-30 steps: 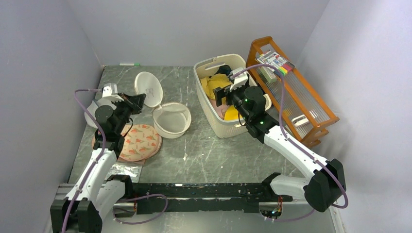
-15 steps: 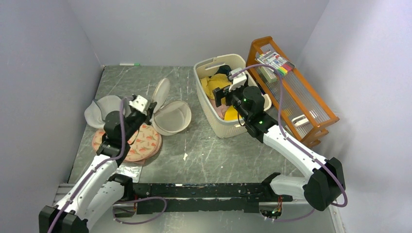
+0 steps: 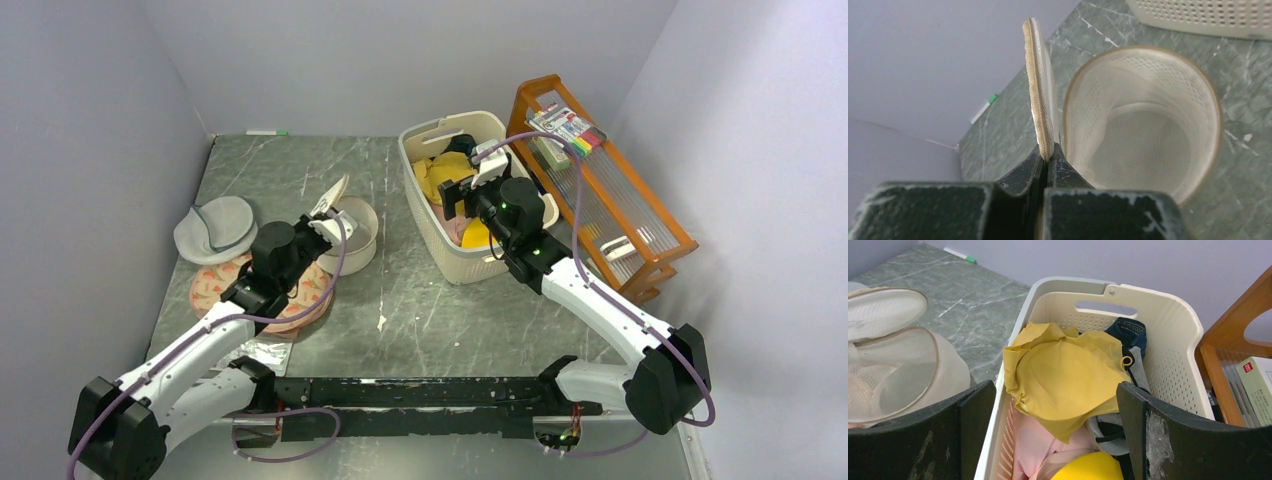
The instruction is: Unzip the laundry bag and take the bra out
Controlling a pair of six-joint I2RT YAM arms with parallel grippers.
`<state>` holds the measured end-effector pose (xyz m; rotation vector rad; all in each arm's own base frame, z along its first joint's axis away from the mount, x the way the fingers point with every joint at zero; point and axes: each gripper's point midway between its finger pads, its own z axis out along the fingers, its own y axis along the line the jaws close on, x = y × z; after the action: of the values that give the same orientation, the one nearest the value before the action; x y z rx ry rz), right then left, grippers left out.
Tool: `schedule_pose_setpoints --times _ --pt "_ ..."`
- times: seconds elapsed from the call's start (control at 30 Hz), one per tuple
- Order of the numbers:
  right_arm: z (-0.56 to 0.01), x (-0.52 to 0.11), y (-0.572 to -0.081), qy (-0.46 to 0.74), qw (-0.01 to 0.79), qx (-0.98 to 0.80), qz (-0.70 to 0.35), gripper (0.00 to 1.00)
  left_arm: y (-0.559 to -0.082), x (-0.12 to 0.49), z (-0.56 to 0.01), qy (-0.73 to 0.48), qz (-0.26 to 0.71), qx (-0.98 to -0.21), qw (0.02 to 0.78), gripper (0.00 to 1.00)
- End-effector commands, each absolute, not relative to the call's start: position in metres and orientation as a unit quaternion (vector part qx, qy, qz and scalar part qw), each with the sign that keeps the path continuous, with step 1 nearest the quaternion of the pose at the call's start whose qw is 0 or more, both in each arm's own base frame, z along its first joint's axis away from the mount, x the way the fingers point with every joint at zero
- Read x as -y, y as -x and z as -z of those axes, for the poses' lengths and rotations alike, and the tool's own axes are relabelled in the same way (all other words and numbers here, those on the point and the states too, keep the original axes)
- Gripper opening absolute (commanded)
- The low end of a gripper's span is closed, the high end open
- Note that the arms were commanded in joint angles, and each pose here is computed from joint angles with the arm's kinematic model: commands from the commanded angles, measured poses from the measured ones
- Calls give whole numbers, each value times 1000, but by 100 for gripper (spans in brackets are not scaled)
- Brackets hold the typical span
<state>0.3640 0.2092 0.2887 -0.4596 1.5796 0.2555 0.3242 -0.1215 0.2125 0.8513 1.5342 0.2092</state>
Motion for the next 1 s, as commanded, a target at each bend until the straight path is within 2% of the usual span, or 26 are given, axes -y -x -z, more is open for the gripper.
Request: schedule_pose_setpoints --times 0.0,0.43,0.6,0.77,0.87,0.97 --pt "-293 -211 -366 199 681 -695 -116 92 -328 124 -217 -426 -153 -647 614 8" --pt "-283 -212 -371 201 674 -702 -108 92 -306 166 -146 -516 -81 -652 550 13" --pt "-283 -212 -371 201 675 -702 -106 92 -299 174 -127 -540 -63 -658 521 22" --pt "-284 -211 -371 200 676 -701 -105 92 -292 185 -109 -554 -29 -670 494 39" --pt "-285 -210 -370 199 678 -700 -104 92 -285 195 -97 -566 7 -676 472 43" --pt "-285 -209 -370 199 679 -699 -104 92 -281 203 -93 -571 20 -681 458 40"
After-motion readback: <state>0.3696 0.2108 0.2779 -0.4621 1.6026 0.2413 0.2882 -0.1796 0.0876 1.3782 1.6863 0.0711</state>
